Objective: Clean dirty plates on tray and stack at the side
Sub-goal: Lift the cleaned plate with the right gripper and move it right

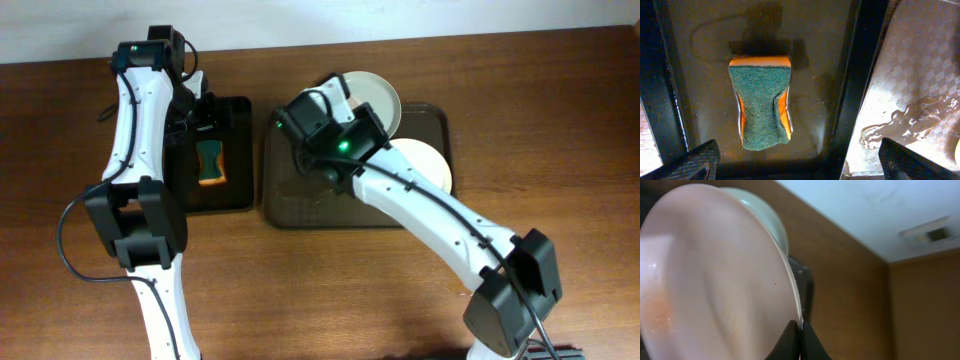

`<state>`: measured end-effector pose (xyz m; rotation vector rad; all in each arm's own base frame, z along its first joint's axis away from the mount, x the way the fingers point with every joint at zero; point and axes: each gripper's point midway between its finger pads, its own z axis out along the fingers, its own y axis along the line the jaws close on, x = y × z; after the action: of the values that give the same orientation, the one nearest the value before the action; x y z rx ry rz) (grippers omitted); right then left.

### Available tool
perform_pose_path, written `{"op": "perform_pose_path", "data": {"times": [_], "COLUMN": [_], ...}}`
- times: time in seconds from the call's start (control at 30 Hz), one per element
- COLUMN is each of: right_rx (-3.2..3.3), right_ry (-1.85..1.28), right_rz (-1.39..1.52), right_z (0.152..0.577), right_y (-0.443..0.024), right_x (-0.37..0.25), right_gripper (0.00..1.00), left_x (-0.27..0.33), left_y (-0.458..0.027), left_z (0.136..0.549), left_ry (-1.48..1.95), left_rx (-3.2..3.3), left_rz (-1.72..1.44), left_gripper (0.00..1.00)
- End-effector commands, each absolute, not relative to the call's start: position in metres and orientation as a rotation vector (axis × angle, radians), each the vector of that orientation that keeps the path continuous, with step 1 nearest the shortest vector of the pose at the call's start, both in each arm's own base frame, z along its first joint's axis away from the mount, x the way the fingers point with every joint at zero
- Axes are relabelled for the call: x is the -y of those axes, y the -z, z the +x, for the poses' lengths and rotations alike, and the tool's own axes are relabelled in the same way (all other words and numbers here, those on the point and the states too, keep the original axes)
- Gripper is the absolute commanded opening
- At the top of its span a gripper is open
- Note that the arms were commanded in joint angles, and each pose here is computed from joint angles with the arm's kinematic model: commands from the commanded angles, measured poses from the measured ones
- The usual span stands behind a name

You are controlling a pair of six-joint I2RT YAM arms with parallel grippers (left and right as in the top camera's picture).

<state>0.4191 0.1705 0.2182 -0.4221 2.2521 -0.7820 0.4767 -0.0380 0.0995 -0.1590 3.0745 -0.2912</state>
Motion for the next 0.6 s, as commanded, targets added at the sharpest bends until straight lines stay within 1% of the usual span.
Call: {"op": "perform_pose_path", "data": {"times": [0.0,0.1,0.33,0.4,0.43,0.47,0.5,0.53,0.57], "right_rx": [-2.041,-2.003,-1.996,-2.143,-2.224,-2.288,-2.401,-2.519,-2.576], "right_ry": [1.003,1.062,1.006,0.85,0.745,0.62,0.387,0.097,-0.13], "right_rz": [-0.343,-0.416,-0.367,-0.495,-0.441,-0.306,-0.192,-0.153,-0.129], "right_z": [0.412,0.409,0.416,0.423,0.426,0.433,0.439,0.443,0.446], "right_y": [-0.272,-0.278,-0.281,-0.25,-0.236,-0.227,-0.209,-0.193,-0.188], "right_x": [-0.164,-0.172,-0.175,-0.177,-0.171,-0.162,-0.157,-0.159,-0.157], "right_gripper": [0.04,0.04,0.04,0.04,0.04,0.04,0.04,0.04,0.04], "left_x": [0.038,0.038,0.038,0.038,0.038,0.038,0.038,0.038,0.038], "left_y": [-0.101,-0.101,-0.101,-0.101,-0.101,-0.101,-0.101,-0.101,-0.101], "left_z": [0.478,0.478,0.478,0.478,0.478,0.478,0.478,0.478,0.478], "left_ry": [0.306,0.306,0.306,0.306,0.306,0.306,0.306,0.306,0.305], "left_rx": [-3.067,-3.067,-3.067,-3.067,-3.067,-3.067,-3.067,-3.067,-3.067], "left_rz": [-0.138,-0.138,-0.138,-0.138,-0.138,-0.138,-0.138,-0.138,-0.139], "left_gripper": [1.0,1.0,1.0,1.0,1.0,1.0,1.0,1.0,1.0]}}
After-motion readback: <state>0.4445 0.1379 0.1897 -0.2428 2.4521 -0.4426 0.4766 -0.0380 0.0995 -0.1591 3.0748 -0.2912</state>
